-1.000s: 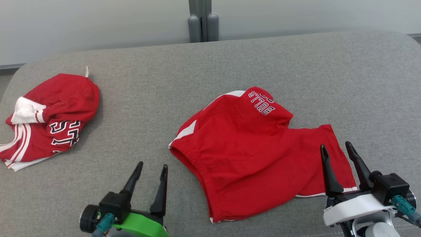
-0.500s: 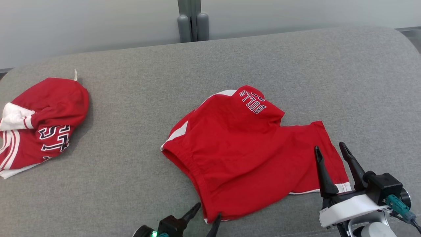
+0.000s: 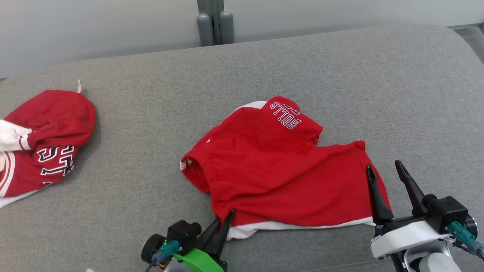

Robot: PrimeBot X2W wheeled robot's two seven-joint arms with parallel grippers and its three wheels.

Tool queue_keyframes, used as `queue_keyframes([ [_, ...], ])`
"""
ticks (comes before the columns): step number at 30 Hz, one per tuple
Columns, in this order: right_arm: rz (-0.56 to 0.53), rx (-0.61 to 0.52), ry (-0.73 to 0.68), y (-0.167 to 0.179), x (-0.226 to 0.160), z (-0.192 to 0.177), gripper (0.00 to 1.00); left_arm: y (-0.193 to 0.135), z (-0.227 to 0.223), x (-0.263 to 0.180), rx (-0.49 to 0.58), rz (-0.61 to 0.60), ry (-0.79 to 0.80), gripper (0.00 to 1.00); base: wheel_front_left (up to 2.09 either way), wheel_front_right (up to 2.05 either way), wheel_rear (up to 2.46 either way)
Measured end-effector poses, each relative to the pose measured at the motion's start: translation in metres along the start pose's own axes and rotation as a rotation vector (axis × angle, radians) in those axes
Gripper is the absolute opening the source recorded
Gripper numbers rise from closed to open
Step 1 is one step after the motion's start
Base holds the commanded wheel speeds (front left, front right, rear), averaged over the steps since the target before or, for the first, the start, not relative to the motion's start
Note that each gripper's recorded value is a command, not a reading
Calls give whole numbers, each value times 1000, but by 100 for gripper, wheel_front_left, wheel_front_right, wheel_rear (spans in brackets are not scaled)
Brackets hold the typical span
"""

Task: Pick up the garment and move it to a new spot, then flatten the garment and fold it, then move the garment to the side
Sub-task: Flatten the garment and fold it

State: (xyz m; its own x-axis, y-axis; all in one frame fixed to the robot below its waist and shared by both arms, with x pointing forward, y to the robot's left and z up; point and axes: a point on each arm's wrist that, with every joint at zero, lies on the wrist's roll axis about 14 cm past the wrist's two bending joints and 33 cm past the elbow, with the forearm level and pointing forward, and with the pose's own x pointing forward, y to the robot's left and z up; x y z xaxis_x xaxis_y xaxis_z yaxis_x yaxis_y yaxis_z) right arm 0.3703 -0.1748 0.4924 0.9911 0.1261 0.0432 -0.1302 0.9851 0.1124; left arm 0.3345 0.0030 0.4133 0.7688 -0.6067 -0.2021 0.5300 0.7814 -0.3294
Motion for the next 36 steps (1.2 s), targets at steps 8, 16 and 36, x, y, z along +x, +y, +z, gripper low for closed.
queue_keyframes([
  [8, 1, 5, 20, 2, 1, -7, 100, 62, 34, -8, 40, 157, -86, 0, 0, 0, 0],
  [16, -27, 6, 26, -6, -3, -8, 100, 71, 37, -6, 60, 183, -91, 100, 0, 0, 0],
  [36, 27, -13, -51, 13, -9, 16, 100, 126, 113, -92, 142, 487, -378, 100, 0, 0, 0],
])
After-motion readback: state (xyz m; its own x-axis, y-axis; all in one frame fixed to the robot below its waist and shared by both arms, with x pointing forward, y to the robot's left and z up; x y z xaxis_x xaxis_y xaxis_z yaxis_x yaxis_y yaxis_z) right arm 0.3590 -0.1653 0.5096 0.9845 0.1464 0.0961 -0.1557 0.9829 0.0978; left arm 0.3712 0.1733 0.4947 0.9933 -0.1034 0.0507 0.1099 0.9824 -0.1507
